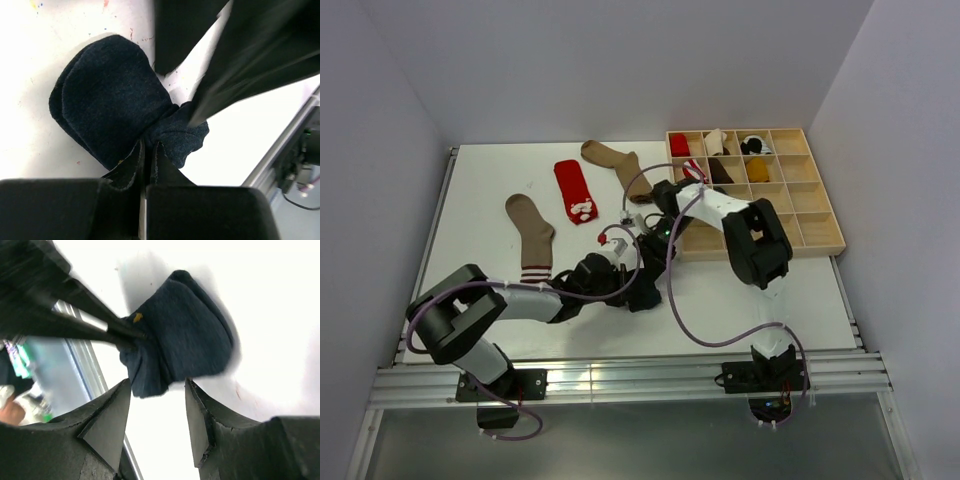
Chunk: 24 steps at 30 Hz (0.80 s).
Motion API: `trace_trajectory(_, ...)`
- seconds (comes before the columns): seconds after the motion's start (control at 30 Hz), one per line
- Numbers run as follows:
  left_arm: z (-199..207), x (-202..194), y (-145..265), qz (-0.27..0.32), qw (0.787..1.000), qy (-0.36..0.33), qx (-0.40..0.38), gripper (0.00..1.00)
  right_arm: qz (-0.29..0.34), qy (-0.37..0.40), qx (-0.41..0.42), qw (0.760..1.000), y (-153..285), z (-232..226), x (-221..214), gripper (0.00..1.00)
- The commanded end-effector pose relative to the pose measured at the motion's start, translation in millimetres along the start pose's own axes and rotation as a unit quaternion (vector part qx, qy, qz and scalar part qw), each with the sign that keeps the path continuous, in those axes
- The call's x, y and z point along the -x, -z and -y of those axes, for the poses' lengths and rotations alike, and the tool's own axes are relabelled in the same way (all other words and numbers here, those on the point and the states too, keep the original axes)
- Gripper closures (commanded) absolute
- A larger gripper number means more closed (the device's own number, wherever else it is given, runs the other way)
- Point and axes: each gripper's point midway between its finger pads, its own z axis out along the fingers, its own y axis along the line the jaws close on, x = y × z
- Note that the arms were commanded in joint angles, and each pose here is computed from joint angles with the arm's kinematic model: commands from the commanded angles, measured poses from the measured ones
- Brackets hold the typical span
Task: Roll the socks
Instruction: Roll the sock at the center of the board.
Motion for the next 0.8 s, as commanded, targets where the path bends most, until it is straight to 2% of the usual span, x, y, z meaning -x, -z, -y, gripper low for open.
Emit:
trace_trajectory(0.0, -52.6, -64.4, 13.3, -0.123, 0.988, 0.049, 0.075, 1.0, 0.078, 0.043, -0.044, 0.995, 33.2, -1.9, 23.5, 0.45)
trace_trajectory(0.2, -49.2, -62.5, 15.1, -0.166, 0.978, 0.112, 0.057, 1.0, 0.139, 0.085, -0.107, 0.981, 61.9, 0.4, 18.4, 0.45)
trace_trajectory(0.4, -43.3, -70.2, 20.0, -0.236, 0.952, 0.191, 0.034, 1.0, 0.172, 0.211, -0.223, 0.936, 77.2, -5.5, 5.0, 0.43)
trace_trajectory(0.43, -43.7, -72.6, 20.7, -0.247, 0.947, 0.202, 0.035, 1.0, 0.188, 0.259, -0.244, 0.916, 85.6, -16.4, 12.3, 0.41)
trace_trajectory(0.47, -44.9, -75.0, 19.5, -0.259, 0.941, 0.213, 0.037, 1.0, 0.178, 0.263, -0.249, 0.915, 74.8, -14.6, -1.7, 0.39)
trace_trajectory(0.5, -43.7, -78.1, 22.5, -0.274, 0.932, 0.233, 0.033, 1.0, 0.18, 0.279, -0.257, 0.908, 73.2, -17.2, -3.6, 0.38)
trace_trajectory(0.53, -43.3, -79.0, 22.8, -0.281, 0.928, 0.241, 0.032, 1.0, 0.19, 0.313, -0.268, 0.891, 73.2, -29.6, 2.7, 0.37)
trace_trajectory(0.6, -44.1, -85.2, 23.4, -0.302, 0.916, 0.262, 0.037, 1.0, 0.171, 0.33, -0.284, 0.884, 58.4, -27.1, -10.7, 0.36)
trace_trajectory(0.63, -43.8, -85.9, 23.4, -0.306, 0.914, 0.265, 0.036, 1.0, 0.177, 0.35, -0.297, 0.871, 58.0, -32.0, -6.3, 0.36)
trace_trajectory(0.67, -44.2, -87.5, 22.4, -0.311, 0.91, 0.271, 0.037, 1.0, 0.16, 0.365, -0.29, 0.87, 37.8, -36.1, -16.1, 0.36)
trace_trajectory(0.73, -42.9, -87.6, 22.6, -0.318, 0.904, 0.285, 0.034, 1.0, 0.159, 0.393, -0.322, 0.847, 33.6, -37.5, -13.7, 0.36)
trace_trajectory(0.77, -43.2, -87.5, 21.9, -0.319, 0.902, 0.289, 0.034, 1.0, 0.143, 0.411, -0.316, 0.843, 16.0, -42.0, -22.1, 0.36)
